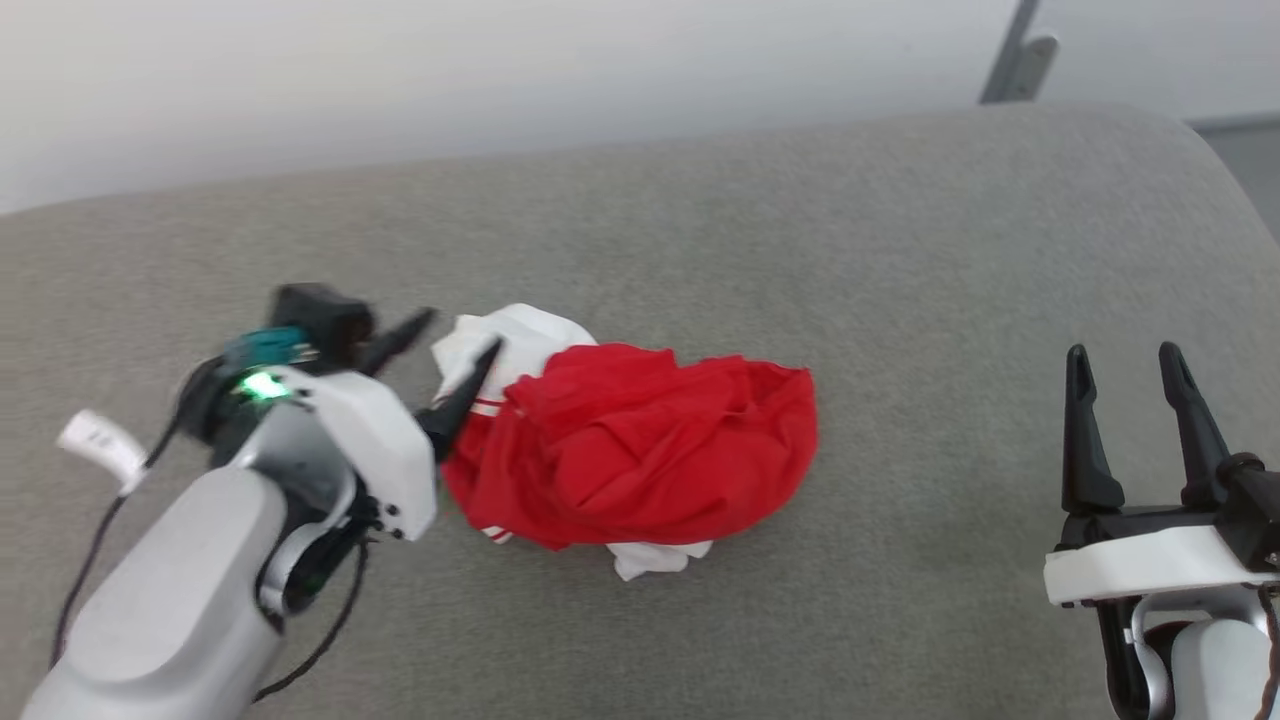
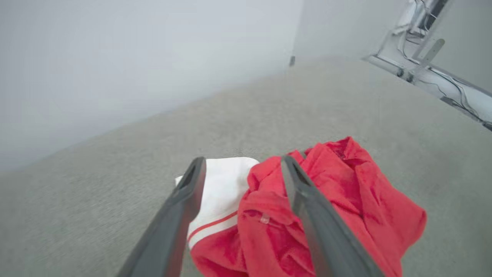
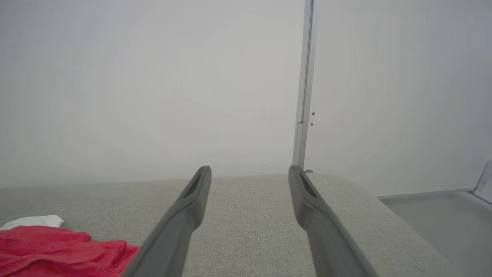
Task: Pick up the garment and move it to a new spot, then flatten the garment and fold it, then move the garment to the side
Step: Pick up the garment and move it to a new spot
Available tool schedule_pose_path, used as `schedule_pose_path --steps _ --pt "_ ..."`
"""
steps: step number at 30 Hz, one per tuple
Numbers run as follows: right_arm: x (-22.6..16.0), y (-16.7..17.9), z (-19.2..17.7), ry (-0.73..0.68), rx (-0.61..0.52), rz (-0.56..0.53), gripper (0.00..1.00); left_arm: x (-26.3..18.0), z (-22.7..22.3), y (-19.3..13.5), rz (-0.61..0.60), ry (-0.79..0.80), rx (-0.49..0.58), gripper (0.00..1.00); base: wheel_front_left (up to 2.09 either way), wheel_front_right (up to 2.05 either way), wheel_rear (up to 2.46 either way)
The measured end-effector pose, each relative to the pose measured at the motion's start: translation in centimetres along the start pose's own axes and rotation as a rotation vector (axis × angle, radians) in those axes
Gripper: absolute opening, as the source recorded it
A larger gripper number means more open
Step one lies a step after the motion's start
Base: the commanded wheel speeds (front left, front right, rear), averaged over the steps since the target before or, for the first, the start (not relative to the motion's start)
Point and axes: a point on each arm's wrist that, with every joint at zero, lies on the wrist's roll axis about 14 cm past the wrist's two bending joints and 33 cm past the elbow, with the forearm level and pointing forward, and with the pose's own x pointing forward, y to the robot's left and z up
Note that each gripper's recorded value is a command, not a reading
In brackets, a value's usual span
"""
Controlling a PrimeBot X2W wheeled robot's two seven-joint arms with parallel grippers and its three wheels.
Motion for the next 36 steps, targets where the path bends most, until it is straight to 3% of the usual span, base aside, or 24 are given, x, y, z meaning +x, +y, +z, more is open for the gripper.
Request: schedule_pose_path --steps 10,17,23,36 --pt "-0.1 2.0 0.5 -0.014 0.009 0.063 1.0 -9.3 2.0 6.1 0.304 -0.282 -0.017 1.0 0.0 0.0 0.0" --pt "-0.5 2.8 0.7 -0.018 0.015 0.088 1.0 -14.9 0.9 7.8 0.447 -0.377 -0.04 1.0 0.0 0.0 0.0" --pt "-1.1 3.1 0.7 -0.013 0.018 0.099 1.0 -17.5 -0.7 8.1 0.516 -0.395 -0.081 1.0 0.0 0.0 0.0" --pt "-2.3 3.7 0.2 0.006 0.019 0.121 1.0 -19.8 -1.8 6.9 0.549 -0.464 -0.123 1.0 0.0 0.0 0.0"
